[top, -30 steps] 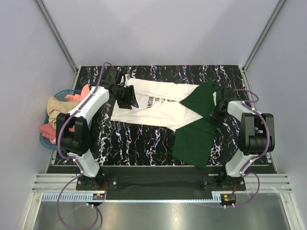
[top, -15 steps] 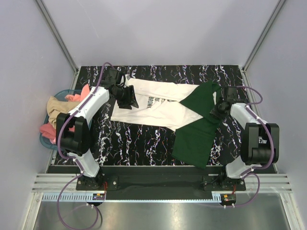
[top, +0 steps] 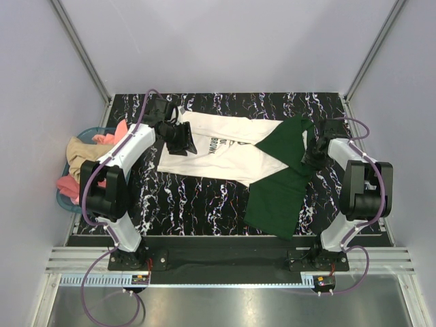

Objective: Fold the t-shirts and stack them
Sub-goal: Fold the tshirt

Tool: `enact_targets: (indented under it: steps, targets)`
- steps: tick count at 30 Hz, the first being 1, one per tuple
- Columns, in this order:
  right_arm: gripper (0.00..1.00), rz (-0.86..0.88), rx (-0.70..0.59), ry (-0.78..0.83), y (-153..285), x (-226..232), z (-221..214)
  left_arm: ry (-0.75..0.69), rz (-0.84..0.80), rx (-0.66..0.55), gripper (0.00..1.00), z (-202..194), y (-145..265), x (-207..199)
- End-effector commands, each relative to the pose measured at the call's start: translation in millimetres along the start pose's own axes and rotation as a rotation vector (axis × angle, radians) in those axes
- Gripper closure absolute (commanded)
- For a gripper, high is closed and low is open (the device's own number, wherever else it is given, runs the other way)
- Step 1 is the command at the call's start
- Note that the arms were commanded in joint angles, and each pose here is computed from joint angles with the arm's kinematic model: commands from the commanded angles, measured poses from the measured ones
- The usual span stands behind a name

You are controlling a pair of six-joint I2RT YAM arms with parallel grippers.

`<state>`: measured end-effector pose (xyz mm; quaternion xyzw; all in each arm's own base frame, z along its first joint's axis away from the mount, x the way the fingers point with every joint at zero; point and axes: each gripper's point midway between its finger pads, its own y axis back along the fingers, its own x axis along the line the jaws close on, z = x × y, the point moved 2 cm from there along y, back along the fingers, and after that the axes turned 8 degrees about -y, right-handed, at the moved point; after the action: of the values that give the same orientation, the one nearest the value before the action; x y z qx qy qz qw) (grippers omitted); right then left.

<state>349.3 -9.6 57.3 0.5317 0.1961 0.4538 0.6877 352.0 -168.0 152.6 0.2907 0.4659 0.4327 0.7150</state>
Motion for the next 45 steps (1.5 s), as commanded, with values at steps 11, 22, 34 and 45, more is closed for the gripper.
enact_targets:
  steps: [11, 22, 34, 45]
  targets:
    - [0.50, -0.010, 0.027, 0.032, -3, -2, 6, -0.029, -0.018, -0.038, 0.50, 5, 4, -4]
    - [0.65, -0.003, 0.043, 0.034, -8, 0, 7, -0.034, -0.019, -0.045, 0.50, 6, 7, -5]
    - [1.00, 0.131, 0.024, -0.013, 24, 24, 11, -0.029, -0.027, -0.050, 0.50, 8, 8, -7]
    - [0.57, 0.059, 0.004, -0.160, 23, 10, -1, -0.028, -0.037, -0.055, 0.50, 7, 11, -10]
